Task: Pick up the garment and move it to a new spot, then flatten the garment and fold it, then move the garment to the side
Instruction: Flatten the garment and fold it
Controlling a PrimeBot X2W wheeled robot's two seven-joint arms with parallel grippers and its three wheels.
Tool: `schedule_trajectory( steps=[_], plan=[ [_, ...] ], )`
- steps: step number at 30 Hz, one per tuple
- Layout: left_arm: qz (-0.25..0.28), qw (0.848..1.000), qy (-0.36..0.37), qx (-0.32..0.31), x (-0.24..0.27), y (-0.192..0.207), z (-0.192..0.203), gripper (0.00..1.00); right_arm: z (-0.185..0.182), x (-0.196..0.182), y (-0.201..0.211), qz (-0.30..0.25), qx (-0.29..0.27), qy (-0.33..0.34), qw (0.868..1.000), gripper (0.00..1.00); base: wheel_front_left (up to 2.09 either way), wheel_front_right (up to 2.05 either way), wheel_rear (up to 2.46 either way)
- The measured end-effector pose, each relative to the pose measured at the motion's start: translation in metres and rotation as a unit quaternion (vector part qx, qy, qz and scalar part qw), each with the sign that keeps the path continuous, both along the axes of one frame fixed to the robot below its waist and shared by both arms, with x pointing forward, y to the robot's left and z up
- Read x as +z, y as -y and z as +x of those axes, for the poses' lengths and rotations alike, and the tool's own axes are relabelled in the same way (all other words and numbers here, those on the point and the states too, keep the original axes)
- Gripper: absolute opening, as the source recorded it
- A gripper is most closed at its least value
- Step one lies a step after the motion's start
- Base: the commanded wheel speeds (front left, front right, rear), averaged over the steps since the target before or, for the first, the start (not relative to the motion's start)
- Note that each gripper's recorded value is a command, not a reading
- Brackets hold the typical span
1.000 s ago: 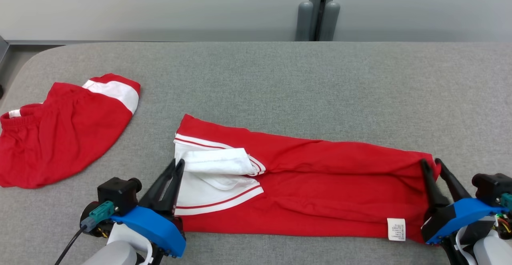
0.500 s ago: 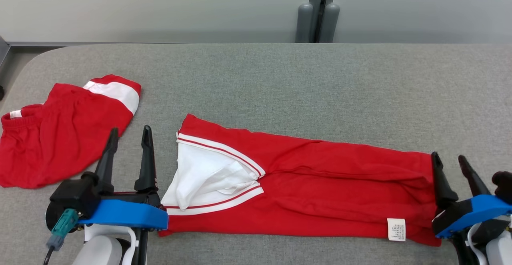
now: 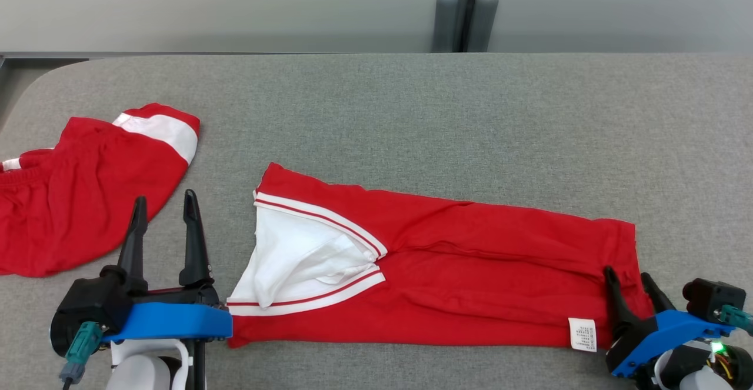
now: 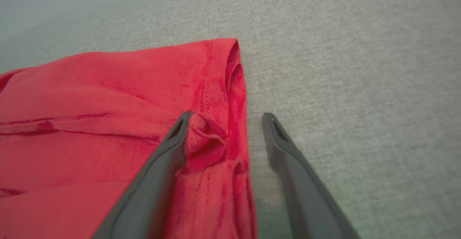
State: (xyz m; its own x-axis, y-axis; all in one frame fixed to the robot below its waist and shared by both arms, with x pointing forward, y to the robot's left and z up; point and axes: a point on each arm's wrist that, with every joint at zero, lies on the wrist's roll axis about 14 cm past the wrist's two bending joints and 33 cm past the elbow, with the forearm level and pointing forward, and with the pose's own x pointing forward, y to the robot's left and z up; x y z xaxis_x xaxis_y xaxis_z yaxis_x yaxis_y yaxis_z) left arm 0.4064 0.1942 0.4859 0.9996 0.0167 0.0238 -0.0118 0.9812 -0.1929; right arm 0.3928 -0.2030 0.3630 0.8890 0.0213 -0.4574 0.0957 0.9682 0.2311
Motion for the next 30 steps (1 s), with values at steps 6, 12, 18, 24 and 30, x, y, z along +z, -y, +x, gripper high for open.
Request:
schedule_trajectory(
  steps=[6,12,18,24,30],
  plan=[
    [0.010,1.000,0.000,0.007,-0.002,-0.005,0.001,1.00,0.001,0.000,-0.016,0.031,0.001,0.010,0.999,0.00,0.00,0.00,0.00],
    [0.018,1.000,0.000,0.010,-0.002,-0.008,0.000,1.00,0.005,0.011,0.013,0.022,-0.032,0.032,0.999,0.00,0.00,0.00,0.00],
    [0.026,1.000,-0.002,0.011,-0.003,-0.009,-0.005,1.00,0.013,0.042,0.087,-0.041,-0.084,0.066,0.993,0.00,0.00,0.00,0.00],
    [0.031,0.999,-0.001,0.009,-0.002,-0.009,-0.007,1.00,0.022,0.067,0.098,-0.060,-0.085,0.095,0.990,0.00,0.00,0.00,0.00],
    [0.029,1.000,-0.007,0.008,-0.006,-0.008,-0.010,1.00,0.036,0.089,0.045,-0.024,-0.037,0.139,0.989,0.00,0.00,0.00,0.00]
  ],
)
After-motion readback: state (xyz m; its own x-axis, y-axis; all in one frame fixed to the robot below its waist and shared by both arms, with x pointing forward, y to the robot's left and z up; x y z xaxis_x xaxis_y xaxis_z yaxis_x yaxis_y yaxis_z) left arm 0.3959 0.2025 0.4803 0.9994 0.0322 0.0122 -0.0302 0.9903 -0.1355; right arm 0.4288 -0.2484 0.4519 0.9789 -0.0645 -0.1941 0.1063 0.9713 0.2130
